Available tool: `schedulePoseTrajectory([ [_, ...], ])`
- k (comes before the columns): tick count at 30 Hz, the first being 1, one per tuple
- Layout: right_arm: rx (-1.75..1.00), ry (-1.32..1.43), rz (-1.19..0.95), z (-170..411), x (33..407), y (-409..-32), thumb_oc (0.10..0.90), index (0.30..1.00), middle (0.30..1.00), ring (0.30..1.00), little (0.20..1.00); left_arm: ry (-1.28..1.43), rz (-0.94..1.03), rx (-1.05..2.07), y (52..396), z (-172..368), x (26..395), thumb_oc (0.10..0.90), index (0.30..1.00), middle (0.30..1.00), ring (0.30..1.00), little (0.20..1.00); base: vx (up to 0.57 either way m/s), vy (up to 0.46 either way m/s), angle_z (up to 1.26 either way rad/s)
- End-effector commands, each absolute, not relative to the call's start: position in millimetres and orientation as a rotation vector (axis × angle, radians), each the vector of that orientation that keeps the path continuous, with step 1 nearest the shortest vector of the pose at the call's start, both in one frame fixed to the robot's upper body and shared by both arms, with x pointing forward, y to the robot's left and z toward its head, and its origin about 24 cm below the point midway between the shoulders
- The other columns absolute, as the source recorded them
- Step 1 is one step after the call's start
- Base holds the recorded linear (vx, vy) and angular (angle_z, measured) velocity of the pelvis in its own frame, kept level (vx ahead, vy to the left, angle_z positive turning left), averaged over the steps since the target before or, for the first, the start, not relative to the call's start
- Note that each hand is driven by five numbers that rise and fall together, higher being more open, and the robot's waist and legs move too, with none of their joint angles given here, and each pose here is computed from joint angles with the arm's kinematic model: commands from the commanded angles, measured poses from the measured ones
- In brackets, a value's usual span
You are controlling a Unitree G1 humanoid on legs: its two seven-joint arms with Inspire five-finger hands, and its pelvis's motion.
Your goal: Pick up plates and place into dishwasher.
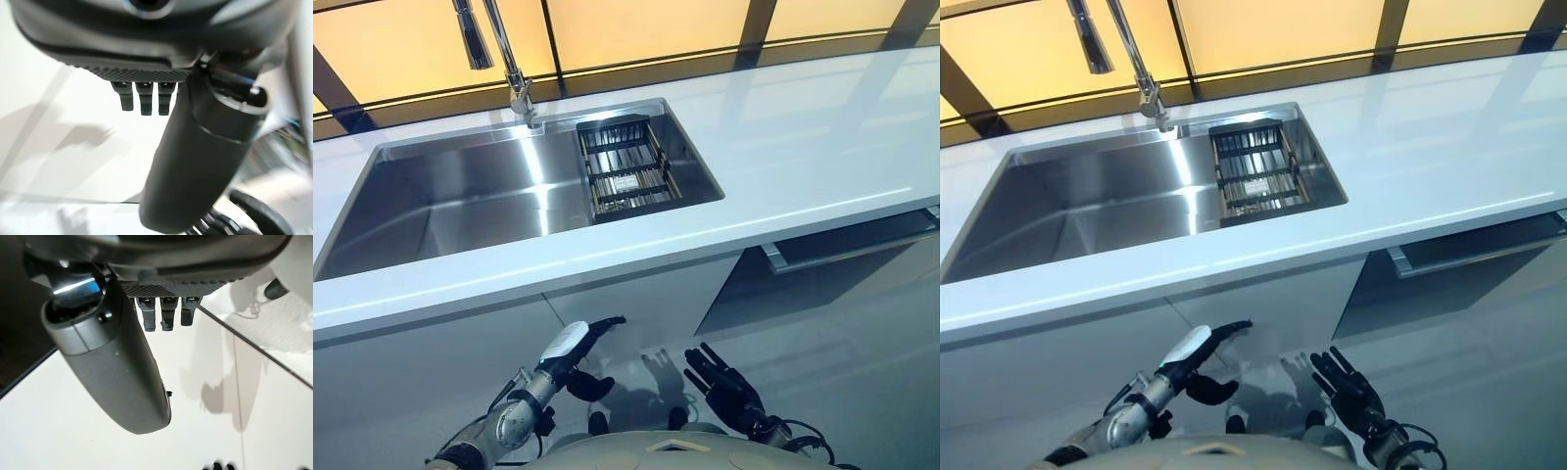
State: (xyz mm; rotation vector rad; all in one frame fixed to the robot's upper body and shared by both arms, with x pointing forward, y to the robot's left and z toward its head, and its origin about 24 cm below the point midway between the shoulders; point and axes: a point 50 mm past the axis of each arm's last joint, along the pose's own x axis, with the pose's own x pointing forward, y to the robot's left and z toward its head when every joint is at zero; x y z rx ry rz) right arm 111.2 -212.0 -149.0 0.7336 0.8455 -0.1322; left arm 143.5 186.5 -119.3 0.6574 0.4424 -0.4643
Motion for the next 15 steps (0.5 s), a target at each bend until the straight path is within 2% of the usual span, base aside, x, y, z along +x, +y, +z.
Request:
schedulePoseTrajectory([
  [1,0.643,0.836,-0.059,-144.5,135.2,-206.8,0.800,0.900,0.900,0.900,0.900,0.662,-0.407,0.602,207.7,-130.0,143.5,0.800,0.900,0.900,0.900,0.900,0.00,0.000,0.00],
  [3,0.564,0.913,-0.049,-149.1,127.4,-208.0,0.800,0.900,0.900,0.900,0.900,0.856,-0.356,0.558,216.0,-145.3,120.5,0.800,0.900,0.900,0.900,0.900,0.00,-0.001,0.02],
  [6,0.418,1.057,-0.059,-156.7,112.4,-211.7,0.800,0.900,0.900,0.900,0.900,1.096,-0.144,0.325,230.4,-157.8,93.0,0.800,0.900,0.900,0.900,0.900,0.02,-0.008,0.12],
  [10,0.426,1.157,-0.191,-163.4,93.6,-216.2,0.800,0.900,0.900,0.900,0.900,1.224,0.070,0.101,232.7,-165.5,68.0,0.800,0.900,0.900,0.900,0.900,0.02,-0.015,0.07],
  [15,0.430,1.159,-0.205,-165.0,89.6,-212.7,0.800,0.900,0.900,0.900,0.900,1.251,0.121,0.059,230.3,-167.5,62.0,0.800,0.900,0.900,0.900,0.900,0.00,0.007,0.12],
])
